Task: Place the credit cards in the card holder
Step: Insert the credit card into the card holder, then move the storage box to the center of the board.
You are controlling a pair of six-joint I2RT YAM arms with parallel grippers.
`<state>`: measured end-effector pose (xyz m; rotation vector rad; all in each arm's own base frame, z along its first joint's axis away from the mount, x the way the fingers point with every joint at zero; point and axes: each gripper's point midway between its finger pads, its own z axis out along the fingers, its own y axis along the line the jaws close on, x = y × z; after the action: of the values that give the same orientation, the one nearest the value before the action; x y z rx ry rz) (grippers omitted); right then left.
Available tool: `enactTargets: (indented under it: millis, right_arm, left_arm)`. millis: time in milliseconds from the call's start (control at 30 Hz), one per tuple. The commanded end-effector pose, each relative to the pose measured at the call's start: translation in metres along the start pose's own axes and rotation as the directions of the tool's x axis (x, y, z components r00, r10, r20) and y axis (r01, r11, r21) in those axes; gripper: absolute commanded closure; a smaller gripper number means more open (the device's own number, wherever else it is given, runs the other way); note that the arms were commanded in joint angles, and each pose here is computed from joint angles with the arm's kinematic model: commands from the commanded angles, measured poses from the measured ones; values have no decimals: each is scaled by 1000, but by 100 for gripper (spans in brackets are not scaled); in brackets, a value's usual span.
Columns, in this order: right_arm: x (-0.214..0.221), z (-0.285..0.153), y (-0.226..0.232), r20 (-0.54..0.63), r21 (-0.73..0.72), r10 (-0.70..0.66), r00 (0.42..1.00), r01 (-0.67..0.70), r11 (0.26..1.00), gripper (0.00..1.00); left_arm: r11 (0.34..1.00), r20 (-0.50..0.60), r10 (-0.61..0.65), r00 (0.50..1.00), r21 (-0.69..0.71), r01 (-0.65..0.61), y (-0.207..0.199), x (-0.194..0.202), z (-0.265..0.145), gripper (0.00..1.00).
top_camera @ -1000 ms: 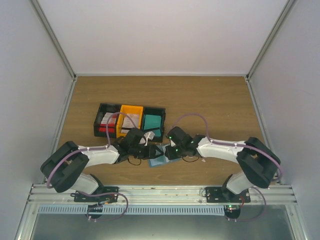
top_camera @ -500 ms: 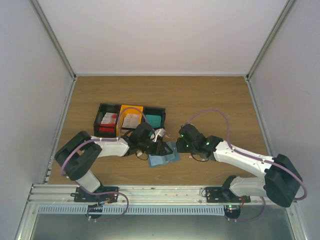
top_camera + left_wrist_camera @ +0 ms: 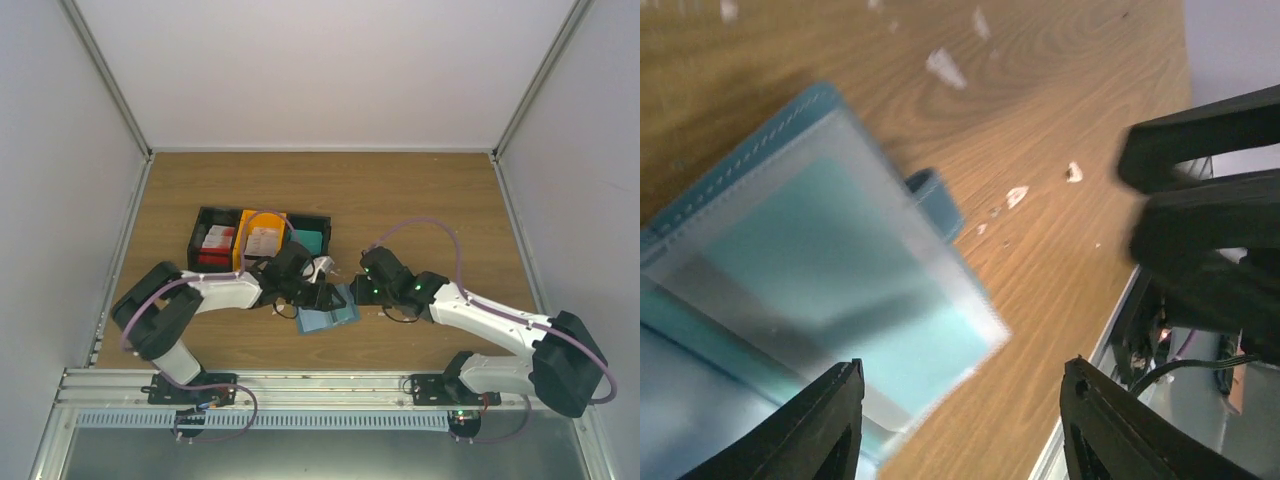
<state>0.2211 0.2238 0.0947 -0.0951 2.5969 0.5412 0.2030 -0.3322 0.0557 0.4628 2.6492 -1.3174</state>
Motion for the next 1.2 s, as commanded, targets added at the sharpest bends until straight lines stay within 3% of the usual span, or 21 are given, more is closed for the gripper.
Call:
enactTargets:
  millis: [0,133,267,433,567,667,833,967,1167]
  right_arm:
    - [-18,-5,14,49,-59,-33,998,36,998,73]
    - [-32,-3,36,55,-117,-156,986,162,980,71]
    - [-51,4,59,60,-134,-319,946,325,936,70]
    - [-70,22,92,48,-182,-503,863,503,845,63]
    - [-90,40,109,36,-169,-588,808,585,793,57]
    - [-102,49,129,41,-199,-629,776,624,756,53]
    - [-121,68,165,56,-220,-685,726,678,701,50]
    - [-127,95,184,32,-218,-728,685,716,663,49]
    - [-120,134,195,-21,-225,-763,646,741,633,49]
  left_arm:
    - [986,141,145,979,-103,-131,-24,-34,-36,43]
    - [963,273,163,948,-252,-94,-14,-56,-79,40]
    - [935,427,113,897,-352,50,11,-69,-126,35]
    - [908,582,35,812,-358,217,44,-70,-179,26]
    - [893,625,-21,780,-340,296,68,-61,-199,17]
    - [877,646,-62,761,-329,351,86,-52,-207,1]
    - [847,695,-160,701,-268,459,115,-41,-218,1]
    - [806,744,-219,631,-227,547,140,-35,-231,8]
    - [810,771,-208,601,-208,548,153,-42,-247,10]
